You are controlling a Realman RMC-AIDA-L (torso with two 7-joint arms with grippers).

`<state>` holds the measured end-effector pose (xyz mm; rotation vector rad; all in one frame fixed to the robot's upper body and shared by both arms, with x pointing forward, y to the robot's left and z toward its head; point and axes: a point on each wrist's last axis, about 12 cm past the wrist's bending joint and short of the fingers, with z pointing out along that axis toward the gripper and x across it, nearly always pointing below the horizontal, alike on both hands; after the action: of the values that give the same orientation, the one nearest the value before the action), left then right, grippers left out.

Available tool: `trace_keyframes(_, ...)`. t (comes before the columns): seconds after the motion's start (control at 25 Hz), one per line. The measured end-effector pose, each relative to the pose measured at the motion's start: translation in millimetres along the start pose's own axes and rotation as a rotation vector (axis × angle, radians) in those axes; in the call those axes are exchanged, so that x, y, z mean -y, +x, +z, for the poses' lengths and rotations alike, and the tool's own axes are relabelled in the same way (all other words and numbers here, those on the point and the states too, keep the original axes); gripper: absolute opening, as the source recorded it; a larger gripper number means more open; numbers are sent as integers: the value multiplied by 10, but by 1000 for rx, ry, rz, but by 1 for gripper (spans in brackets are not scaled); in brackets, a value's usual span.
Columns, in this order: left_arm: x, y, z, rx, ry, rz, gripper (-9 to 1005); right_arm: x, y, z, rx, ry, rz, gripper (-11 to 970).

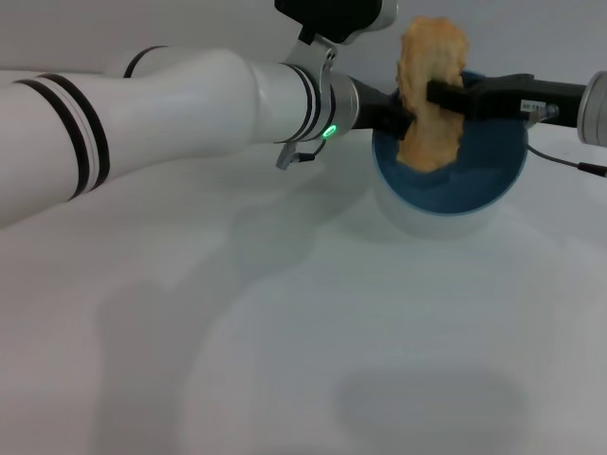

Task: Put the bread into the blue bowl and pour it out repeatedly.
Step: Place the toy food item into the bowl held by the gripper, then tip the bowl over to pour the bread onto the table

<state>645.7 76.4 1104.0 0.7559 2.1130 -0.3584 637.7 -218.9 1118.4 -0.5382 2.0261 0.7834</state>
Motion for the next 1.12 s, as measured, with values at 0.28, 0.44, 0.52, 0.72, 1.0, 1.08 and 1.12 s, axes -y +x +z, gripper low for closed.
trace_keyframes(0.28, -70, 22, 5, 15, -31, -4, 0, 26, 52, -120, 19, -15, 41, 363)
trace_keyframes(0.44, -122, 30, 10, 15, -50, -7, 0, 95, 34, -325, 83, 14, 77, 419)
trace_keyframes(0.52, -136, 17, 7, 21, -55, -8, 0, 105, 36, -362, 95, 16, 83, 422)
trace_keyframes(0.72, -153, 7, 5, 31, -63, -7, -1, 148, 60, -487, 124, 38, 87, 424)
trace_keyframes(1.0, -242, 40, -3, 84, -115, -9, -1, 355, 198, -933, 280, 113, 142, 446)
trace_keyframes(1.08, -242, 31, -5, 103, -123, -5, -1, 452, 331, -1082, 318, 162, 154, 454)
trace_keyframes(1.12, -241, 26, -5, 107, -124, -4, -1, 505, 422, -1161, 330, 192, 173, 458)
